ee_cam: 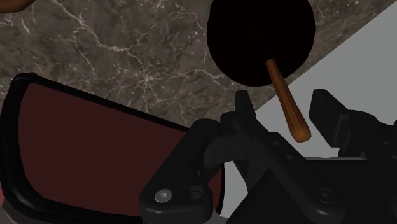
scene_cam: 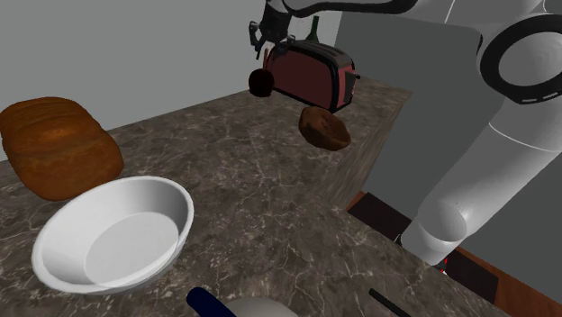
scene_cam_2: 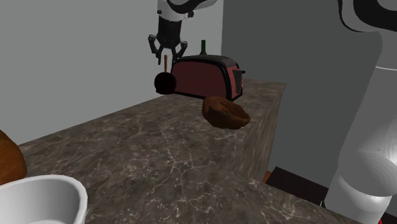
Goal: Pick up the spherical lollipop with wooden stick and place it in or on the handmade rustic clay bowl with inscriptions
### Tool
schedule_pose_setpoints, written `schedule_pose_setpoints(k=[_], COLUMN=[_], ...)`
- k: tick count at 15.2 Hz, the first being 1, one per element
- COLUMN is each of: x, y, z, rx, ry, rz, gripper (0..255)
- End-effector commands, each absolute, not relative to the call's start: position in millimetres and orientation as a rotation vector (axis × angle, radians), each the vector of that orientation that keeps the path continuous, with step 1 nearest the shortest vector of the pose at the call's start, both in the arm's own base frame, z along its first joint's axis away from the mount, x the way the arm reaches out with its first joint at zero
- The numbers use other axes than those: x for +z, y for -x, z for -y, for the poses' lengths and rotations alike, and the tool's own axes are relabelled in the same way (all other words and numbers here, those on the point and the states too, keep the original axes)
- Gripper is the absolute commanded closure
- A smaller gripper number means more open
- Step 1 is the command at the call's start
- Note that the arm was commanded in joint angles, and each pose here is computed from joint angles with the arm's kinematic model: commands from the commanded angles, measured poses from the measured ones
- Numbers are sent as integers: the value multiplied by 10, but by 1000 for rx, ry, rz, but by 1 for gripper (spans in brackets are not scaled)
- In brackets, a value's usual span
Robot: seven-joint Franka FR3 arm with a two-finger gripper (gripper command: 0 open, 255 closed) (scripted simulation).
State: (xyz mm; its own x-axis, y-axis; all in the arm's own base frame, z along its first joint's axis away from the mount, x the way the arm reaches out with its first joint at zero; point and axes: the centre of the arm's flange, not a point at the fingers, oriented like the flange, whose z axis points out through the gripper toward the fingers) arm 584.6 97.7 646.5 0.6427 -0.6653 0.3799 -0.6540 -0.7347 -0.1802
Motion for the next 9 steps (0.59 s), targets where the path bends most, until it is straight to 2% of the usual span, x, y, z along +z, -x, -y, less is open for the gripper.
schedule_pose_setpoints(k=[1, 9], x=[6572, 6951], y=[-5840, -5839], z=[-980, -980], rx=[-670, -670], ry=[2823, 2823], rz=[-1134, -1134], gripper=[255, 255])
